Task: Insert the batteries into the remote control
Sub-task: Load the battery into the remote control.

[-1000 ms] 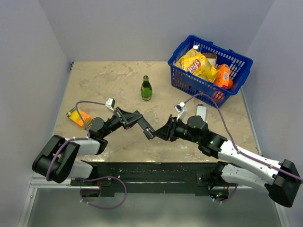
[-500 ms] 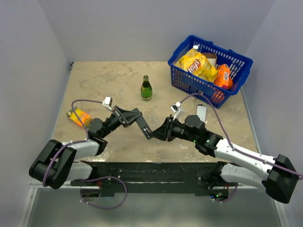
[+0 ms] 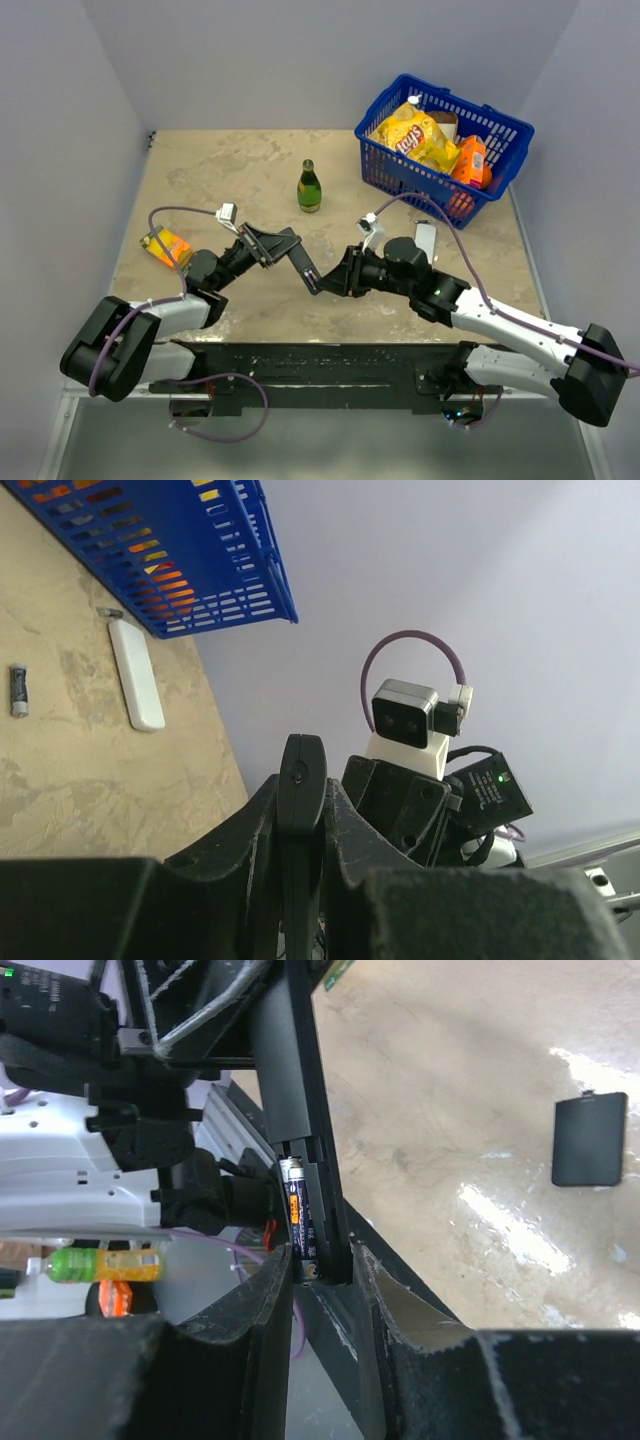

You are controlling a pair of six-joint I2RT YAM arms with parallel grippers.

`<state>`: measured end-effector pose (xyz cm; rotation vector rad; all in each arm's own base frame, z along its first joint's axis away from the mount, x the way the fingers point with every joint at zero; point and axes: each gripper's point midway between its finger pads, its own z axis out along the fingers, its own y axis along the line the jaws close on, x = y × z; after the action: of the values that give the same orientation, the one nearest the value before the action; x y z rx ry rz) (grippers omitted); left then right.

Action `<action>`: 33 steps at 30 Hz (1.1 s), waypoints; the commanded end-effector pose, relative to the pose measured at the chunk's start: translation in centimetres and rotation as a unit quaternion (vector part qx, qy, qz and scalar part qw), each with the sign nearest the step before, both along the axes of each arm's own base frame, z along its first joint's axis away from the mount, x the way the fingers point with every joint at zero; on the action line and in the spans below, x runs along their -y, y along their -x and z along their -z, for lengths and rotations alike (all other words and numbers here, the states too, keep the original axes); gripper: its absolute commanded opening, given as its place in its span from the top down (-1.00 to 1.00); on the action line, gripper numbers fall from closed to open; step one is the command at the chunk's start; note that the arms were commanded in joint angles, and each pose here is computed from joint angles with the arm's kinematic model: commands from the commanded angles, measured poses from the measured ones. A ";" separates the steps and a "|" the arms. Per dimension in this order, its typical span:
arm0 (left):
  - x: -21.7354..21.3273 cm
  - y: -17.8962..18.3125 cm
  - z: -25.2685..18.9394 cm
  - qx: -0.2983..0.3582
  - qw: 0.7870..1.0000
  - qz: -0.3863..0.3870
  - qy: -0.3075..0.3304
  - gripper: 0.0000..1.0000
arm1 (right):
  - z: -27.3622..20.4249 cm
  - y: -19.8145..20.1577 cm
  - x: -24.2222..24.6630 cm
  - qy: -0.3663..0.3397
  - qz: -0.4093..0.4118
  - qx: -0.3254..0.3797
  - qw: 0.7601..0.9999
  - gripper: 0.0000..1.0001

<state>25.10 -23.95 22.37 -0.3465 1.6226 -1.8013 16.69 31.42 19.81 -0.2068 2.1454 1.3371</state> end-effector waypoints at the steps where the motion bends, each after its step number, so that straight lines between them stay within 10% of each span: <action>1: 0.3 2.6 -7.4 0.195 0.980 0.015 0.028 1.00 | -0.3 -1.4 0.8 0.040 0.035 0.008 0.999 0.39; 26: 1.4 4.8 -7.7 0.171 0.982 0.051 0.064 1.00 | -2.6 -2.8 -0.5 0.001 0.033 0.066 0.997 0.53; 33: 1.9 5.9 -8.5 0.178 0.979 0.066 0.070 1.00 | -3.1 -4.1 -0.7 0.000 0.051 0.093 0.994 0.99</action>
<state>24.92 -24.73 24.79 -0.2324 1.5174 -1.7397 17.58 31.22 19.65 -0.2502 2.1712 1.2293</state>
